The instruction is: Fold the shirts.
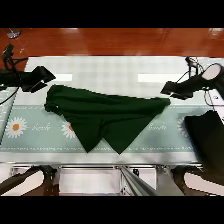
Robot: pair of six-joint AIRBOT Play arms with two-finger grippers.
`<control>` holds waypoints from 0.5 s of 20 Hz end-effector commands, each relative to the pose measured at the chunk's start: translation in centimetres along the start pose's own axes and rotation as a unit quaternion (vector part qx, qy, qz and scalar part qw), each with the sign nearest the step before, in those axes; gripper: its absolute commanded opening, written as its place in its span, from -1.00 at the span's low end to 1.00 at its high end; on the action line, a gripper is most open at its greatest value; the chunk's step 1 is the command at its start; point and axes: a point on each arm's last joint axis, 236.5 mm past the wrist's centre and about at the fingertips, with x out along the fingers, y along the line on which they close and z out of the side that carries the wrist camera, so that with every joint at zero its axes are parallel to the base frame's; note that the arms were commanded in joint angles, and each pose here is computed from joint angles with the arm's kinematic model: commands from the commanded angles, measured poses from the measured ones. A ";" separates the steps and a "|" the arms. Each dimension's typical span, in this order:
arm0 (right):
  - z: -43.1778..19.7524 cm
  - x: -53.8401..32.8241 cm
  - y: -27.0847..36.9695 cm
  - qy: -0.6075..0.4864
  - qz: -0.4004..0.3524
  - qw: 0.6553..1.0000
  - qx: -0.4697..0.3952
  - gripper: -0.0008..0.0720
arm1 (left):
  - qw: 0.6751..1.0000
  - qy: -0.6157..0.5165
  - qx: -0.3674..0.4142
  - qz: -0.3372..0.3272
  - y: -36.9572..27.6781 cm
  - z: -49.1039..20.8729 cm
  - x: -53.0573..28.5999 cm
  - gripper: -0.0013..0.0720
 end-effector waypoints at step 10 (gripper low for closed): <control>-7.5 -1.1 -8.0 0.038 0.077 0.990 0.112 0.72 | 0.973 0.181 -0.143 -0.027 6.7 -20.1 2.1 0.95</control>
